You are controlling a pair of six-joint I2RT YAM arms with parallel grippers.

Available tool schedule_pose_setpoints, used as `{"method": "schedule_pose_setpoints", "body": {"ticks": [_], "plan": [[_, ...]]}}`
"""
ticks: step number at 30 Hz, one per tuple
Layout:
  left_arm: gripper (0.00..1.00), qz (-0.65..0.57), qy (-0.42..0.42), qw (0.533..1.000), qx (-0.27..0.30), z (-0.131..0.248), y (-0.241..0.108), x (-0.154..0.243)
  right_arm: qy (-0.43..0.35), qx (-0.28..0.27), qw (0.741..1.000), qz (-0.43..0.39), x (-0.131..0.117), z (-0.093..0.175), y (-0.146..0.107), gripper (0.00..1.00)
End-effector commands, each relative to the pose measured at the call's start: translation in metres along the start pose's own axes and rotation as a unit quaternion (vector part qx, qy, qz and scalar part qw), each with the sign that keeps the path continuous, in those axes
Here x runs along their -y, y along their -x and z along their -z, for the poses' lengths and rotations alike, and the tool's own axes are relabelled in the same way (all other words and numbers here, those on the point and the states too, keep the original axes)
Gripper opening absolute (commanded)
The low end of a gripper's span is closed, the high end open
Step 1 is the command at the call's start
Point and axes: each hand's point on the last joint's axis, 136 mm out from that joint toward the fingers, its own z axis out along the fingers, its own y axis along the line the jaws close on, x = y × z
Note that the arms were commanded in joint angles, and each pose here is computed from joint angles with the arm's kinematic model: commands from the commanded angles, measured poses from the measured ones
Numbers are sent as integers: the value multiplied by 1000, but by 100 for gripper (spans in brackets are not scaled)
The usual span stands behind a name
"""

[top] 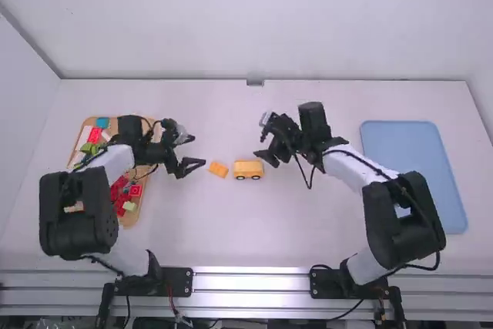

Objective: Assemble lego blocks to make yellow taxi

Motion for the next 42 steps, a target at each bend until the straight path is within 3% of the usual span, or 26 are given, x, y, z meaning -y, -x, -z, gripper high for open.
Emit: {"method": "schedule_pose_setpoints", "body": {"ticks": [1, 9, 23, 27, 32, 37, 42], "plan": [[99, -118, -44, 992, -7, -19, 0, 7, 33, 51, 998, 5, -7, 8, 13, 98], [91, -223, -129, 965, -44, -53, -29, 22, 39, 58, 997, -10, -3, 16, 8, 98], [80, -160, -117, 978, -71, -79, -80, -4, 37, 64, 997, 0, -3, 14, 12, 99], [69, -170, -124, 975, -76, -80, -88, -2, 39, 61, 997, -3, -4, 15, 11, 98], [46, -174, -126, 973, -79, -80, -96, 4, 40, 60, 997, -5, -4, 14, 10, 99], [41, -169, -125, 975, -76, -78, -99, 6, 40, 60, 997, -5, -4, 14, 10, 98], [44, -178, -124, 973, -74, -81, -107, 13, 41, 59, 997, -6, -5, 14, 9, 98]]}}
